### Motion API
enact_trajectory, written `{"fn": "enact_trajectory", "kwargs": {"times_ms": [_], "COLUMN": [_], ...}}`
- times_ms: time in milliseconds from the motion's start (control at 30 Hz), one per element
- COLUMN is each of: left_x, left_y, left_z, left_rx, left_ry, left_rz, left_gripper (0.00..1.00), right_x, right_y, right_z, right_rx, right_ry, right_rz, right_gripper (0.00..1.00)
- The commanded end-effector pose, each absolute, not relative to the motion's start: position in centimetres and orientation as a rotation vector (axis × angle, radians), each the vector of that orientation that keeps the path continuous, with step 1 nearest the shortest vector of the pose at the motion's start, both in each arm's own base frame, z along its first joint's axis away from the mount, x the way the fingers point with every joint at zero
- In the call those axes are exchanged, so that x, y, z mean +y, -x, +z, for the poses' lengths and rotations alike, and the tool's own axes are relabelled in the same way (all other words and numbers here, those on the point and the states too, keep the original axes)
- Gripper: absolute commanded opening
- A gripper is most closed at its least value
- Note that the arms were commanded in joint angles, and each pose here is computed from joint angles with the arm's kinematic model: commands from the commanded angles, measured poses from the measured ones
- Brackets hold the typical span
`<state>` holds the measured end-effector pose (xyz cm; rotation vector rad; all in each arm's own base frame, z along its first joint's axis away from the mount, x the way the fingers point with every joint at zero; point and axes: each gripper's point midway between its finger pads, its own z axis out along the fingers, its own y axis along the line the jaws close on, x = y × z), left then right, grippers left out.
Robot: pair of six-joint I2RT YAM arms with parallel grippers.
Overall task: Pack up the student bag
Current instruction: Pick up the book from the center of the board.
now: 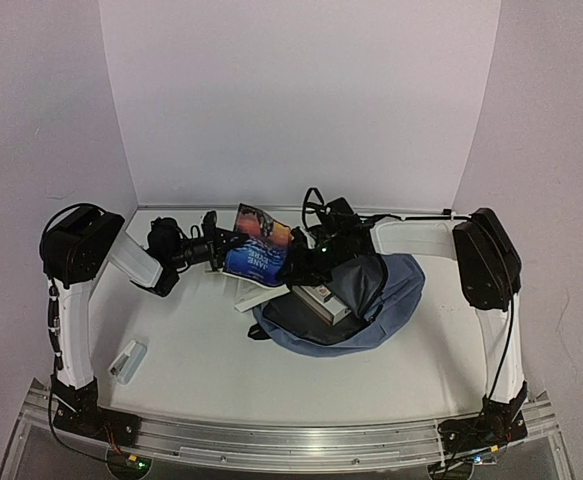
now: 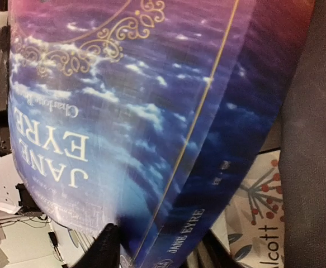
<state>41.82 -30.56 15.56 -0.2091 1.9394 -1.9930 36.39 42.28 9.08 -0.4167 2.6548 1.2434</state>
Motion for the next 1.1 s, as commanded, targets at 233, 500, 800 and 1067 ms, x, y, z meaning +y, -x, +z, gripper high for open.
{"fn": "enact_trajectory", "kwargs": {"times_ms": [233, 500, 800, 1067], "left_x": [-30.1, -26.7, -28.5, -34.4], "left_y": [-41.1, -39.7, -35.7, -34.7], "left_z": [19.6, 23.4, 25.3, 25.1], "left_rx": [1.950, 1.994, 1.900, 1.827], "left_ry": [0.112, 0.166, 0.160, 0.184], "left_rz": [-1.838, -1.496, -1.573, -1.728], "left_gripper": [0.49, 1.00, 1.00, 1.00], "right_x": [43.6, 41.0, 38.0, 38.4], "right_y": [-37.9, -39.9, -42.5, -43.3], "right_z": [18.1, 26.7, 32.5, 34.2], "right_rx": [2.424, 2.239, 2.101, 2.028], "right_ry": [0.435, 0.377, 0.230, 0.144], "right_rz": [1.362, 1.382, 1.445, 1.535], "right_gripper": [0.00, 0.00, 0.00, 0.00]}}
